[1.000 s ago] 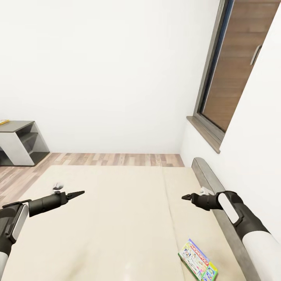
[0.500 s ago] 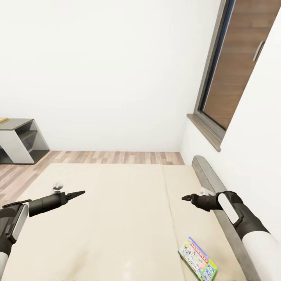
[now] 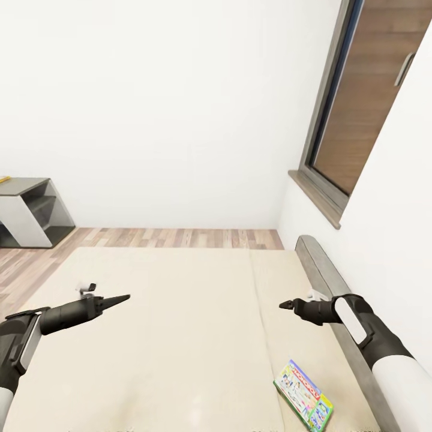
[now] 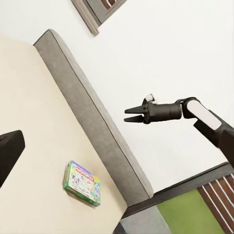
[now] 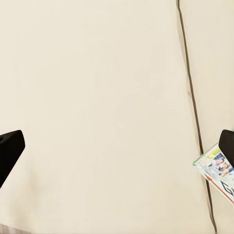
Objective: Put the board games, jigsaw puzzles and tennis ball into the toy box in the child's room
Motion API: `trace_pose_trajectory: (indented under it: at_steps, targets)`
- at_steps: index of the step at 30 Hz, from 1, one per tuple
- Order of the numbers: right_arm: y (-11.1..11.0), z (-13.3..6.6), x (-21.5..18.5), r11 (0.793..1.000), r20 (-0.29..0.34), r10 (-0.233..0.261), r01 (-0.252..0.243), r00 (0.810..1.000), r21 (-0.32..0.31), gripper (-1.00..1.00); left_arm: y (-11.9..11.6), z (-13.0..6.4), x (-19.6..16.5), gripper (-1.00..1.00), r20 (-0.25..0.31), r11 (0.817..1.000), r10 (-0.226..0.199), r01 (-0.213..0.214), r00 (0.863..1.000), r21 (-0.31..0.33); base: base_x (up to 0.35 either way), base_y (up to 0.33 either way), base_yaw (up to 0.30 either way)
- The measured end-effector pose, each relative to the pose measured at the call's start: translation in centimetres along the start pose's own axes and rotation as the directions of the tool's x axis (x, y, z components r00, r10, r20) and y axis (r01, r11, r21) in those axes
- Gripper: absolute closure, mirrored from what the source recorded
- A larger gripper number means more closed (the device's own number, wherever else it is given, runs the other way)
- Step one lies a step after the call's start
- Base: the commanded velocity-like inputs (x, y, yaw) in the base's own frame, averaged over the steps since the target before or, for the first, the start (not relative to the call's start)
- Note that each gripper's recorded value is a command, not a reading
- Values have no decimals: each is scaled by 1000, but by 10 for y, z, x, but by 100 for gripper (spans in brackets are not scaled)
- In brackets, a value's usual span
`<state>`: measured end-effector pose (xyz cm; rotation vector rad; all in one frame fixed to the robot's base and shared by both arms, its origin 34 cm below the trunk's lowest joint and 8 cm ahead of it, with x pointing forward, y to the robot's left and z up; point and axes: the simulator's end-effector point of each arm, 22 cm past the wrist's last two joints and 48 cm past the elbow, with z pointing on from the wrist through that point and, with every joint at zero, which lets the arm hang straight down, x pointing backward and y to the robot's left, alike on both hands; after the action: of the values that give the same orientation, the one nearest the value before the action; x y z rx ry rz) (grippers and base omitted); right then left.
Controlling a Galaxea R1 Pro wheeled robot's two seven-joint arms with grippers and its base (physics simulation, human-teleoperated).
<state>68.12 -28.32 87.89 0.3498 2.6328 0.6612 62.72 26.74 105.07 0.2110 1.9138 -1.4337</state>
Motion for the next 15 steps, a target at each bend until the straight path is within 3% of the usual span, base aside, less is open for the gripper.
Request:
trace_pose_trajectory:
  at_steps: [15]
  targets:
    - [-8, 14, 14, 1000, -39, -1, 2, 999, 16, -100, 9, 3, 8, -100, -9, 1000, -22, 22, 1000, 1, 0, 0, 0]
